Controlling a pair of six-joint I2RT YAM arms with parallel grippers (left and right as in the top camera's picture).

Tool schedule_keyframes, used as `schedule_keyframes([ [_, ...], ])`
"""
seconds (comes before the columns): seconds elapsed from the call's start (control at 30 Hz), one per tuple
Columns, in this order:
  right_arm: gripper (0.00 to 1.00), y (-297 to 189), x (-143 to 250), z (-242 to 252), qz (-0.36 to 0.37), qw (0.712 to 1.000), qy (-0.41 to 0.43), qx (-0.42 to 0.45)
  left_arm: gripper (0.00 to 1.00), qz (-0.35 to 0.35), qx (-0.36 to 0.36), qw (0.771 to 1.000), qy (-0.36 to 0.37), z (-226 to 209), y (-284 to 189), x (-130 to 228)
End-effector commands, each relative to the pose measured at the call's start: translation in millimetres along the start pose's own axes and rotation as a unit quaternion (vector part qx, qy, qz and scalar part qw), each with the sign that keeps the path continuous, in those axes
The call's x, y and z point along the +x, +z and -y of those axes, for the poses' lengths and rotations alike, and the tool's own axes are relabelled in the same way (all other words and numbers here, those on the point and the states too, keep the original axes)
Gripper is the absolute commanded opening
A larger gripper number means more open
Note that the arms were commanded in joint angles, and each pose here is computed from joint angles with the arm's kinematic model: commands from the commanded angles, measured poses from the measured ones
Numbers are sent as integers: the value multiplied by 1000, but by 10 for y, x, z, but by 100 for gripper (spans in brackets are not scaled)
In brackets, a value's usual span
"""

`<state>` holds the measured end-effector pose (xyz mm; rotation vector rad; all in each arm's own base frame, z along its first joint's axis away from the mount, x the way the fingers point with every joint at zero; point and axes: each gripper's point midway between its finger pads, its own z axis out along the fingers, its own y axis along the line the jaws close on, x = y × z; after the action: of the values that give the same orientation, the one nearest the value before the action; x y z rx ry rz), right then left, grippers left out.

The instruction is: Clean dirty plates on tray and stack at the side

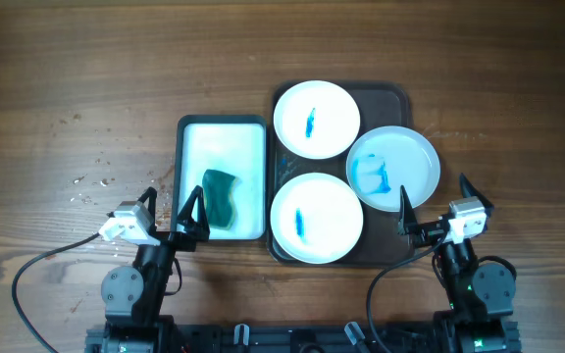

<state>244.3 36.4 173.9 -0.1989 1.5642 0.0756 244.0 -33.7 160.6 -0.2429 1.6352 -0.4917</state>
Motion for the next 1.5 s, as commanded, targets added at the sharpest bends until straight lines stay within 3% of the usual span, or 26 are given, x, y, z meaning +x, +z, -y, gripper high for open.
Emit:
schedule_keyframes([
  [0.0, 100, -2, -13, 17, 3, 1000, 4, 4, 100, -2, -6, 1000, 9, -21, -2, 12],
  [0.9, 100, -2, -13, 17, 3, 1000, 3, 4, 100, -1, -4, 1000, 9, -14, -2, 11],
  [1.03, 100, -2, -18, -4, 5, 1000, 6, -2, 100, -20, 66, 998, 11, 235, -18, 60],
  [1.1, 100, -5, -37, -101, 8, 999, 38, -30, 100, -35, 105, 994, 13, 369, -44, 108],
  [1.23, 100, -7, -58, -122, 3, 962, 270, -39, 100, -72, 173, 982, 2, 597, -124, 228],
  [1.27, 100, -15, -109, -184, 4, 941, 332, -60, 100, -77, 181, 980, -19, 640, -142, 209],
  [1.3, 100, -57, -285, -345, 21, 933, 340, -117, 100, -75, 192, 978, -43, 720, -177, 112],
  [1.47, 100, -324, -1006, -600, 88, 943, 237, -217, 100, -27, 214, 976, -30, 1000, -325, -442],
])
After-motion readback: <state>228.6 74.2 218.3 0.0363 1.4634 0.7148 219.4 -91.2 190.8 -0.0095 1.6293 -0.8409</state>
